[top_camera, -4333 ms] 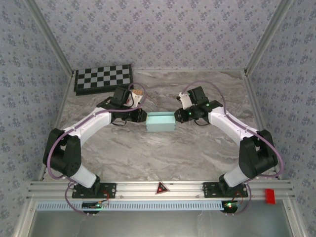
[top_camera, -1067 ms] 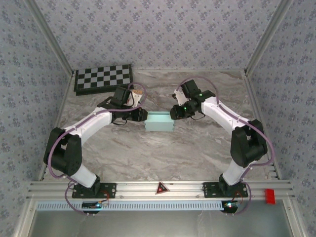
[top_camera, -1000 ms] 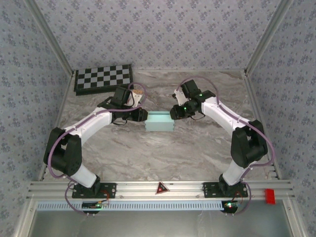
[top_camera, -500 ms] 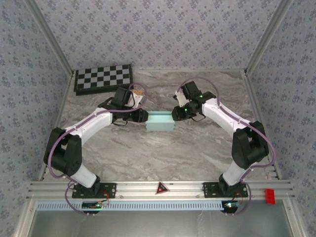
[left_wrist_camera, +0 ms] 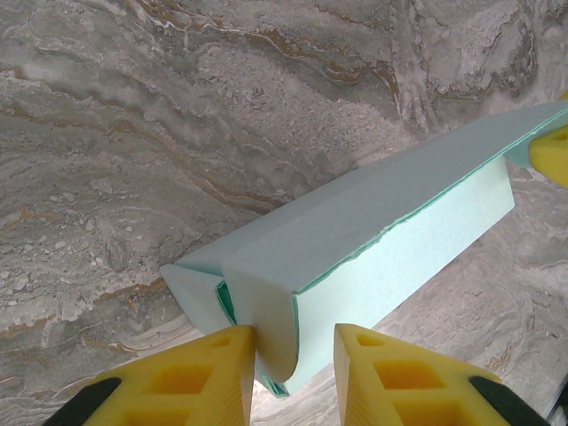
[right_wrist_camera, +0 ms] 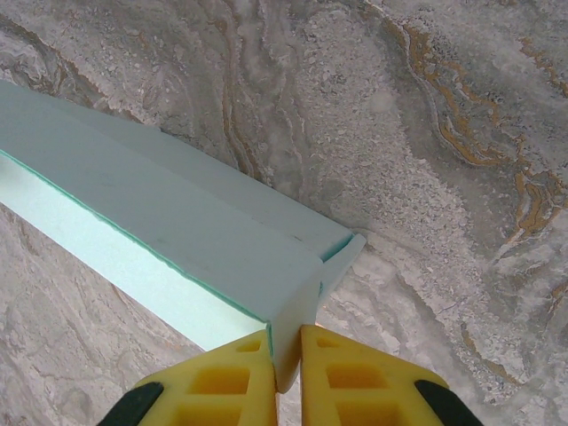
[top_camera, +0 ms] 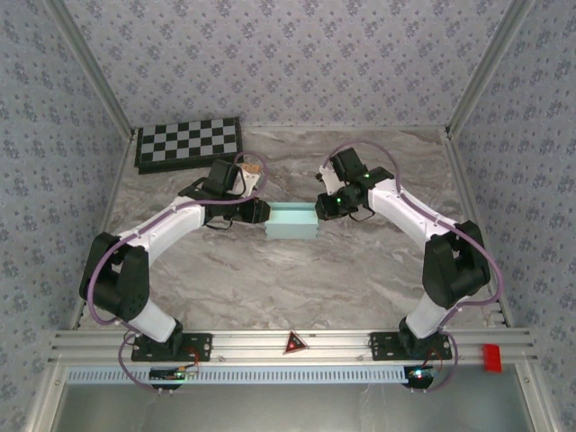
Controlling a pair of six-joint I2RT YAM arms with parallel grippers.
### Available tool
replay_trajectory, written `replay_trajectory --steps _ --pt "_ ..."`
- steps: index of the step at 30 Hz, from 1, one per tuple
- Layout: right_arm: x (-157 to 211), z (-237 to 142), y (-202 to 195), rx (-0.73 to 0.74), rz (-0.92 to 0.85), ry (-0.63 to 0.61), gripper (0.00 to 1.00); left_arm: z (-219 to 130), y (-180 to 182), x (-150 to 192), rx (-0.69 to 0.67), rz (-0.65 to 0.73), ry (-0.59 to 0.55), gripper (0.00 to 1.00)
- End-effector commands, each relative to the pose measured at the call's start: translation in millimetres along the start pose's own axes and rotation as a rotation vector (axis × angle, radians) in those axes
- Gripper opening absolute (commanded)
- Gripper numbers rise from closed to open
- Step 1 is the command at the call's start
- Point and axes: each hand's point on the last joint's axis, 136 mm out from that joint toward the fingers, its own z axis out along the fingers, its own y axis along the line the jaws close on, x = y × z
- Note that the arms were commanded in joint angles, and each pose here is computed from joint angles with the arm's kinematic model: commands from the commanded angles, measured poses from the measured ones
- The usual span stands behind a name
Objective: Fold the paper box
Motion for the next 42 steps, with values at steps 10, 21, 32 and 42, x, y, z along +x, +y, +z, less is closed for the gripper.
replay_trajectory --steps 10,21,32,42 --pt "-11.4 -10.2 19.2 -0.075 -0.011 -0.011 0.13 2.8 -6.3 0.5 0.014 0.011 -0.005 0.29" --pt "-10.2 -5.3 23.0 -0.099 0.004 0.006 0.16 5.3 -7.2 0.4 0.016 0.007 -0.007 0.29" --pt "-11.7 -2.4 27.9 -0.119 0.016 0.008 0.23 7.7 -9.5 0.8 0.019 0.004 -0.008 0.29" --pt "-8.9 -0.3 25.9 -0.104 0.018 0.020 0.21 6.5 -10.0 0.7 0.012 0.008 -0.011 0.29"
